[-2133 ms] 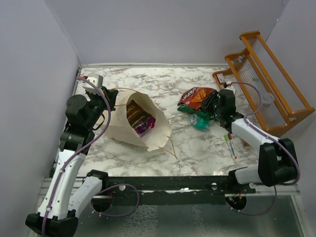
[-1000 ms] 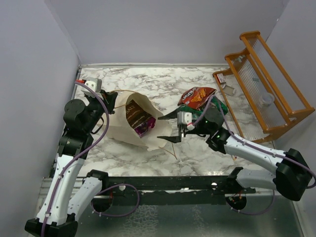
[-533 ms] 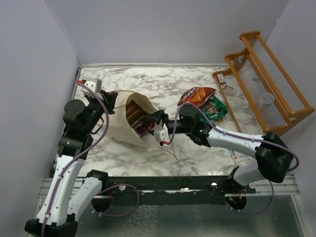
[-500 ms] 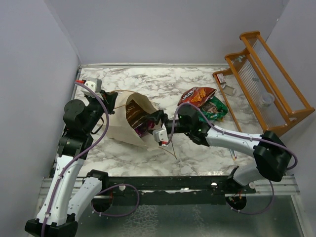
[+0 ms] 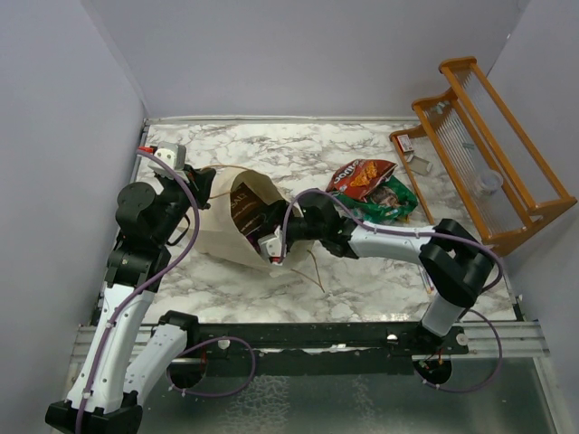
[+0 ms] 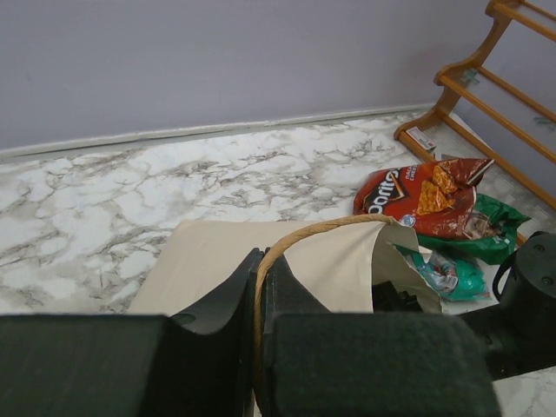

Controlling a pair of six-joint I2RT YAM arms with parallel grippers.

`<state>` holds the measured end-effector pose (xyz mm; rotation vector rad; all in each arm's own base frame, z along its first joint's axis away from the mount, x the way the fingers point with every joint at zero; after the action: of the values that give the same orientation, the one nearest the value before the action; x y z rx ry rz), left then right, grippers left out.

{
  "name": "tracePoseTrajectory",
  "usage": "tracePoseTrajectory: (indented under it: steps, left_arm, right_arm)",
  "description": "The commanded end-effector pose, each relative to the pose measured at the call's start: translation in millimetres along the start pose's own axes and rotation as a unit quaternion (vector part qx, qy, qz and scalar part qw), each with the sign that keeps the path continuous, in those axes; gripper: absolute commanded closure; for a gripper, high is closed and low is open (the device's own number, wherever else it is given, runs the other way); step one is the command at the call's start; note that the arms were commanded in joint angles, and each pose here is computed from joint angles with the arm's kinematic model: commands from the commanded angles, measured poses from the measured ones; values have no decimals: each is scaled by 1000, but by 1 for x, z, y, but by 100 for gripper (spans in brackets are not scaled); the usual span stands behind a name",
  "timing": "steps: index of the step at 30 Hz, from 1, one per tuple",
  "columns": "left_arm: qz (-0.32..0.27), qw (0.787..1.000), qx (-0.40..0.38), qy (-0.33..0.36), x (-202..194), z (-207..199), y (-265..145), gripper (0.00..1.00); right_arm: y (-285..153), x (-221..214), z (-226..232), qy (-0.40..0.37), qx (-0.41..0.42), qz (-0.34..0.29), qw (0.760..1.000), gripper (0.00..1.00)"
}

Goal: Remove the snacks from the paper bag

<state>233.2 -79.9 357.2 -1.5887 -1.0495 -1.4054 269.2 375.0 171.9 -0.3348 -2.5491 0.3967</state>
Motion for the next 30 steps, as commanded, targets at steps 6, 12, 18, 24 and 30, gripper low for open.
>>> tracePoseTrajectory:
  steps: [6,12,18,24,30]
  left_arm:
    - [-20,1000,2,-1,15,-2,-5,100]
    - [-19,1000,4,-2,14,-1,-6,100]
    - [-15,1000,7,-3,10,0,-5,100]
    - [-16,1000,14,-1,9,1,-7,100]
    - [-13,1000,20,-3,6,3,-6,100]
  right_arm:
    - [19,2,-31,-53,-113,27,992,54]
    - [3,21,-48,-16,-171,-6,985,80]
    - [-11,39,-62,44,-194,-44,979,99]
    - [-31,57,-75,93,-224,-75,967,99]
    - [-60,84,-85,115,-233,-125,957,99]
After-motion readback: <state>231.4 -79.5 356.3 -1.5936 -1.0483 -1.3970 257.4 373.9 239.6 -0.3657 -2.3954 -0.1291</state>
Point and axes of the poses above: each gripper's point midway between its finger pads, its own y axis out along the fingers, its own z axis along the line the jaws close on, x = y × z, the point moved 5 cm from there along -y, back along the fingers, and after that the axes turned 4 degrees about y, right-handed, at the moved point
